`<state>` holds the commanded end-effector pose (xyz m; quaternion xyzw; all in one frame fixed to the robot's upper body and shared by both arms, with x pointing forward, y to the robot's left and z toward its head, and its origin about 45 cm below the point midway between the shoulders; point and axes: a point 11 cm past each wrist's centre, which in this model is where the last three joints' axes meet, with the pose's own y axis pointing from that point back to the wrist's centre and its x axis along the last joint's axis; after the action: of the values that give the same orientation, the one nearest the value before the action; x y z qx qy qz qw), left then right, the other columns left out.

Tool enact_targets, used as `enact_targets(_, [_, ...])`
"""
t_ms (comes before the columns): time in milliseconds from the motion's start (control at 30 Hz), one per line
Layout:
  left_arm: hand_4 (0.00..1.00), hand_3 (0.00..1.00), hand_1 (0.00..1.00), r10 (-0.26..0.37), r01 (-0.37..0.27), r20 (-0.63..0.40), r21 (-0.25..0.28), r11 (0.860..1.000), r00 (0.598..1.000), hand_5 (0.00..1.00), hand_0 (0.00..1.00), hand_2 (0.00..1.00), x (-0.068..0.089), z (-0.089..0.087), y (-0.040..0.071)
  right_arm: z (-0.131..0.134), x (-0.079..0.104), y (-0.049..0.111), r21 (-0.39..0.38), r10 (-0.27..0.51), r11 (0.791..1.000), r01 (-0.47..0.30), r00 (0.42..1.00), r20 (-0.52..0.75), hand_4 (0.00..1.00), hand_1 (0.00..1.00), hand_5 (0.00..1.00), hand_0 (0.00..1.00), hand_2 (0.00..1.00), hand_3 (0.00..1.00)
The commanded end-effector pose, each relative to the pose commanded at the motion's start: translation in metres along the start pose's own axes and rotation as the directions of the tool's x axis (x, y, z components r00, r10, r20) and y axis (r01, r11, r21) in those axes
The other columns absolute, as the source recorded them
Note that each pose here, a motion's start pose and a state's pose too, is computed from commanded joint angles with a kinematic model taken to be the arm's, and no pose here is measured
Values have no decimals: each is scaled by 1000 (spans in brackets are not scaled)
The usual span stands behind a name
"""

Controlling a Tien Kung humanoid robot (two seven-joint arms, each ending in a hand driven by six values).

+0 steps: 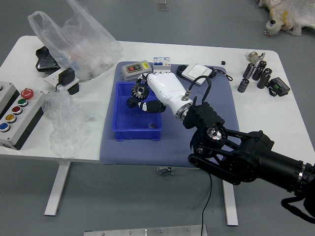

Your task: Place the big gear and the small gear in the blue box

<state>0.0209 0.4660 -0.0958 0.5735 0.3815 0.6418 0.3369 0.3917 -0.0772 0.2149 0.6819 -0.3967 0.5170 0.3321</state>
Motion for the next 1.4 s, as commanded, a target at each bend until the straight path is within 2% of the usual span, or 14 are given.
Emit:
enact_targets(100, [704,670,576,-1,1,2,-2,1000,1000,280,625,548,0,1,0,-5,-8,0,16,-20,1000,20,1000,-12,533,506,2,331,533,542])
enact_targets(133, [704,670,575,-1,1,2,-3,1000,1000,280,624,548,-1,1,0,-6,-9,0,16,-24,1000,24,1000,-15,492,709,18,404,769,655])
enact_targets(300, [704,670,575,-1,1,1,-3,1000,1000,280,624,548,-1,2,0,-1,-13,-1,-7,-42,999,42,999,-27,492,709,18,404,769,655])
enact_targets(333, [704,671,576,-1,1,0,-3,1000,1000,280,624,548,0,2,0,0,-13,-1,-10,-47,999,47,998,-30,525,838,269,478,893,724])
enact_targets(500, [704,671,576,0,0,-3,-4,1000,1000,280,624,548,0,3,0,3,-19,-1,-32,-87,996,86,995,-47,525,838,269,478,893,724])
enact_targets(533, [703,670,576,0,0,-3,-5,1000,1000,278,624,548,0,3,0,3,-20,-1,-34,-91,995,89,995,-48,642,886,297,527,955,864])
enact_targets(733, [703,670,576,-1,1,-4,-1,1000,1000,277,624,548,-1,2,0,6,-12,-1,-38,-62,997,61,998,-24,651,879,301,527,938,843])
enact_targets(900, [703,670,576,-2,2,-6,-5,1000,1000,277,624,548,-1,4,0,21,15,3,-56,60,997,-56,995,78,651,879,301,527,938,843])
enact_targets(1000, [703,671,575,-1,1,-7,-14,1000,1000,277,624,548,-1,7,1,42,33,14,-94,148,987,-133,975,169,654,861,304,538,892,817])
enact_targets(1100, [703,671,575,-1,0,-11,-20,1000,1000,277,624,548,0,9,1,74,42,29,-156,198,975,-159,940,277,654,861,304,538,892,817])
enact_targets(1133, [703,671,576,0,0,-12,-22,1000,1000,277,625,548,0,9,1,84,43,34,-177,211,971,-161,926,312,797,755,487,525,781,807])
enact_targets(1300, [703,671,576,-5,5,-2,-56,998,1000,277,625,548,1,14,1,134,44,66,-275,292,946,-173,822,489,797,755,487,525,781,807])
enact_targets(1333, [703,671,576,-5,5,0,-67,998,1000,277,625,548,1,17,1,140,43,72,-287,306,942,-174,796,522,810,670,513,592,720,752])
enact_targets(1400, [703,671,576,-9,9,4,-91,996,1000,277,625,548,0,23,2,153,41,86,-316,342,932,-181,728,593,810,670,513,592,720,752])
